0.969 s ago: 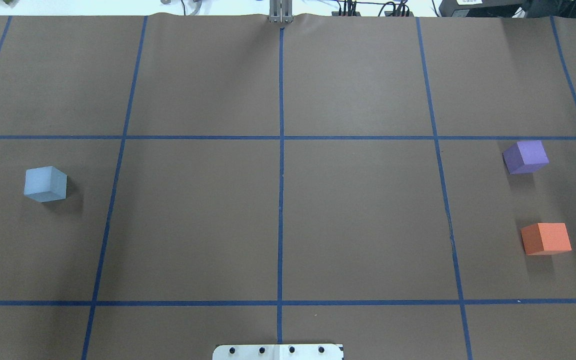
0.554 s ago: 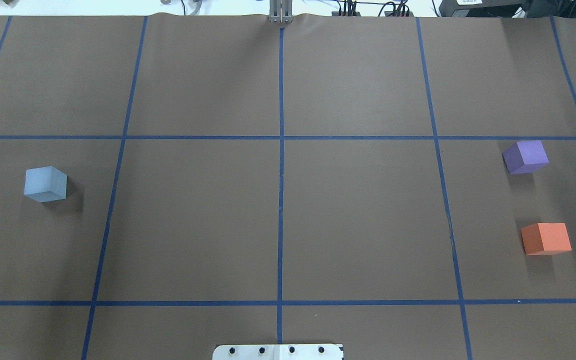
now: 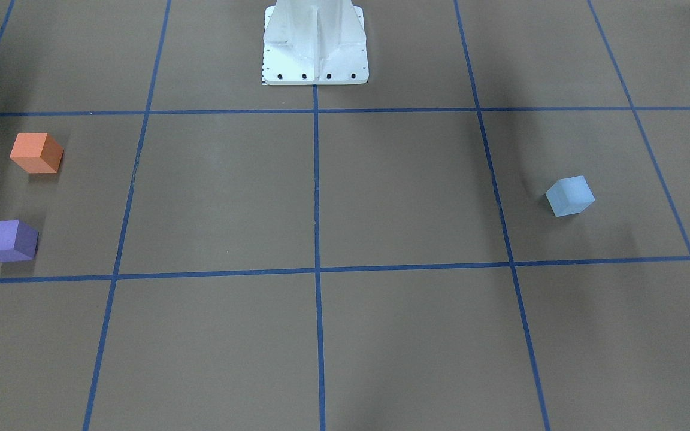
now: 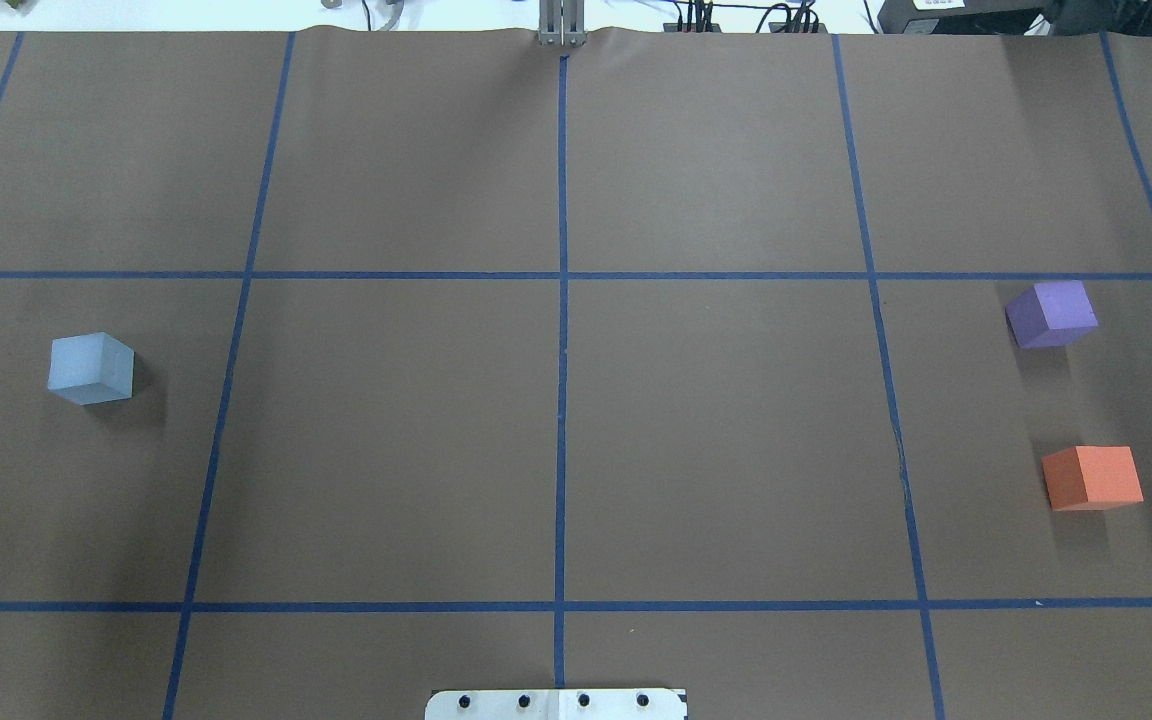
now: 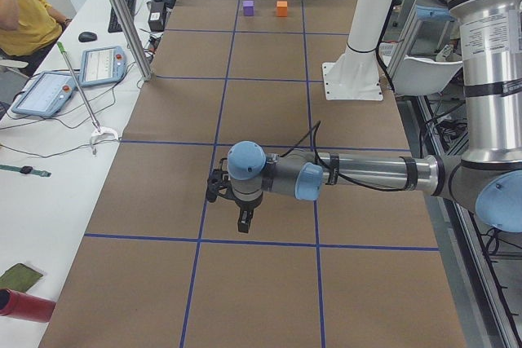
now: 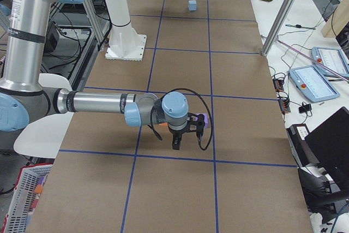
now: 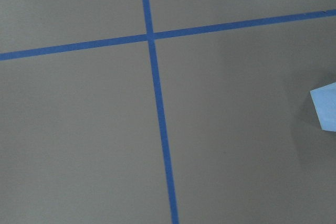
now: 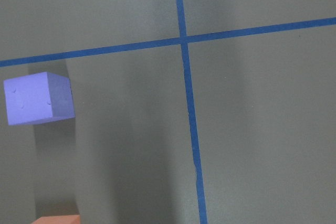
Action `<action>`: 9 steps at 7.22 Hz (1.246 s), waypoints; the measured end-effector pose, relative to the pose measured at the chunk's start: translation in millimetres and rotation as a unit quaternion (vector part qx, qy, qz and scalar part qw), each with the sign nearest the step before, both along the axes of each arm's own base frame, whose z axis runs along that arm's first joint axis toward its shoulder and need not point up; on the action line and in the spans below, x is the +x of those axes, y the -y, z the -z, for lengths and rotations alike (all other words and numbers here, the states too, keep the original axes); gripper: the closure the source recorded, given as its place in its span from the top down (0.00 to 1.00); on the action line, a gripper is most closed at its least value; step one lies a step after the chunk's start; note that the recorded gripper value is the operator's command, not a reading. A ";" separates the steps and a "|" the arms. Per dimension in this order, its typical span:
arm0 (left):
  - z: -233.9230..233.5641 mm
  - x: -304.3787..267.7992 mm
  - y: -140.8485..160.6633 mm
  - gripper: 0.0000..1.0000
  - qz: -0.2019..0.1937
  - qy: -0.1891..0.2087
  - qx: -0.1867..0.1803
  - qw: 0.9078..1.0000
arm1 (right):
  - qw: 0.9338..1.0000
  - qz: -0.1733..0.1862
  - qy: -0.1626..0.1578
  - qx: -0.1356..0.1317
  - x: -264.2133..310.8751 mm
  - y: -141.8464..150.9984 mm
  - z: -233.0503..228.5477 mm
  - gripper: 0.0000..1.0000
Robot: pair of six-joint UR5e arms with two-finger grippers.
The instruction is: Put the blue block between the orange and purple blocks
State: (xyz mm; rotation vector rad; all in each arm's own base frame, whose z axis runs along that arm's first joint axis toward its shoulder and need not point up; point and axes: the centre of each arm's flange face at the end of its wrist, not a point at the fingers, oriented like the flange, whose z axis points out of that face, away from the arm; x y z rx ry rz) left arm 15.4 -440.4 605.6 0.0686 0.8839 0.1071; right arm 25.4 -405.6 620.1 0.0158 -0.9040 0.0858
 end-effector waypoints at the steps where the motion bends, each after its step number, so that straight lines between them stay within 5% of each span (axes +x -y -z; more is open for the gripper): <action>1: 19.0 43.4 12.5 1.00 0.007 -0.007 -0.028 1.000 | 1.000 0.015 0.004 0.003 -12.5 3.3 3.2 1.00; 5: 79.9 189.8 32.1 1.00 0.021 -0.002 -0.096 0.995 | 0.999 0.043 0.005 0.010 -38.8 20.8 8.0 1.00; 9: 65.7 228.3 40.5 1.00 0.025 0.024 -0.119 0.992 | 0.999 0.047 0.006 0.006 -43.3 28.4 3.1 1.00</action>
